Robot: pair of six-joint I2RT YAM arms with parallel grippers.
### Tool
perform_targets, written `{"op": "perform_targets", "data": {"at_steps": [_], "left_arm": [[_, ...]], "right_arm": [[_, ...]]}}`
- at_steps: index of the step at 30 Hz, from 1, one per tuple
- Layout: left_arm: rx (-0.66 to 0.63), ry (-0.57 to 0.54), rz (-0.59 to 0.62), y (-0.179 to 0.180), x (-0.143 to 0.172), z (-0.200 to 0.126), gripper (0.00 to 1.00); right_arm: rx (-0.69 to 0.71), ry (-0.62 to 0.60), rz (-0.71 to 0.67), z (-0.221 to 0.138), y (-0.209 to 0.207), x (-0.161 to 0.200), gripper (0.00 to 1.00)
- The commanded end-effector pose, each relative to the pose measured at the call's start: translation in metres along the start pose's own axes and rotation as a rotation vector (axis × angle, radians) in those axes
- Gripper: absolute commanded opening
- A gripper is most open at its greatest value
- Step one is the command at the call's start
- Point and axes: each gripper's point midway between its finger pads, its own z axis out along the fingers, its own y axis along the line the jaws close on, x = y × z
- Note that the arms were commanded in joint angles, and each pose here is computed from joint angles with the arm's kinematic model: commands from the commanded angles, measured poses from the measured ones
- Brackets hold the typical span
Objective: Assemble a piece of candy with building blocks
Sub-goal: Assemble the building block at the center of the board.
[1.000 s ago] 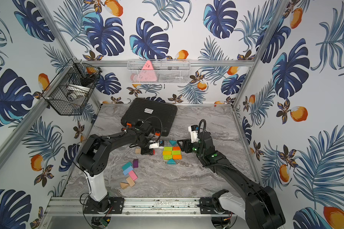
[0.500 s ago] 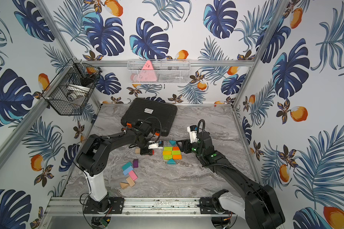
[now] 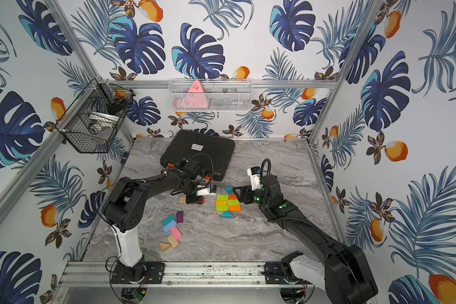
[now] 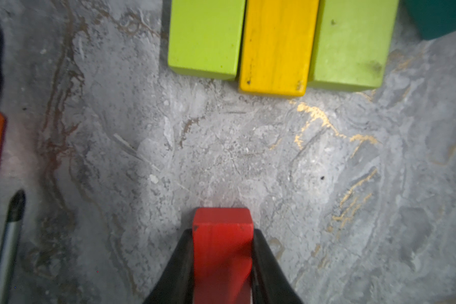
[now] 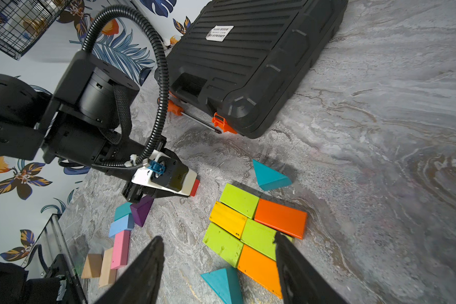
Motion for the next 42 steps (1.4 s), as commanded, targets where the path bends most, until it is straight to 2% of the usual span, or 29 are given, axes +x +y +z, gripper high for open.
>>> {"op": "perform_targets", "data": {"at_steps": [1,22,28,34,36,38,39,42], "left_arm": [[0.008,0.063,0.012,-0.006,0.016,0.003,0.14],[0.007,0.093,-0.018,-0.003,0.033,0.004,0.11],[0.021,0.093,-0.023,-0.005,0.033,0.006,0.15],[-0.001,0.082,-0.021,-0.005,0.032,0.002,0.33],[-0.017,0.069,-0.022,-0.003,0.03,-0.002,0.42],[-0.043,0.042,-0.018,-0.001,0.024,-0.009,0.66],[-0.056,0.026,-0.017,0.001,0.021,-0.013,0.75],[-0.121,-0.025,-0.011,0.007,0.011,-0.029,0.87]], "right_arm": [[-0.011,-0.017,-0.018,-0.001,0.004,-0.005,0.69],[-0.022,0.014,-0.077,0.001,0.017,0.004,0.69],[-0.011,0.011,-0.092,0.001,0.017,0.005,0.69],[-0.007,0.01,-0.097,0.001,0.017,0.005,0.69],[-0.003,0.011,-0.098,0.001,0.017,0.006,0.7],[-0.003,0.006,-0.101,0.0,0.017,0.005,0.7],[-0.001,0.006,-0.101,0.0,0.017,0.005,0.7],[0.004,0.002,-0.103,-0.001,0.016,0.004,0.71]]}}
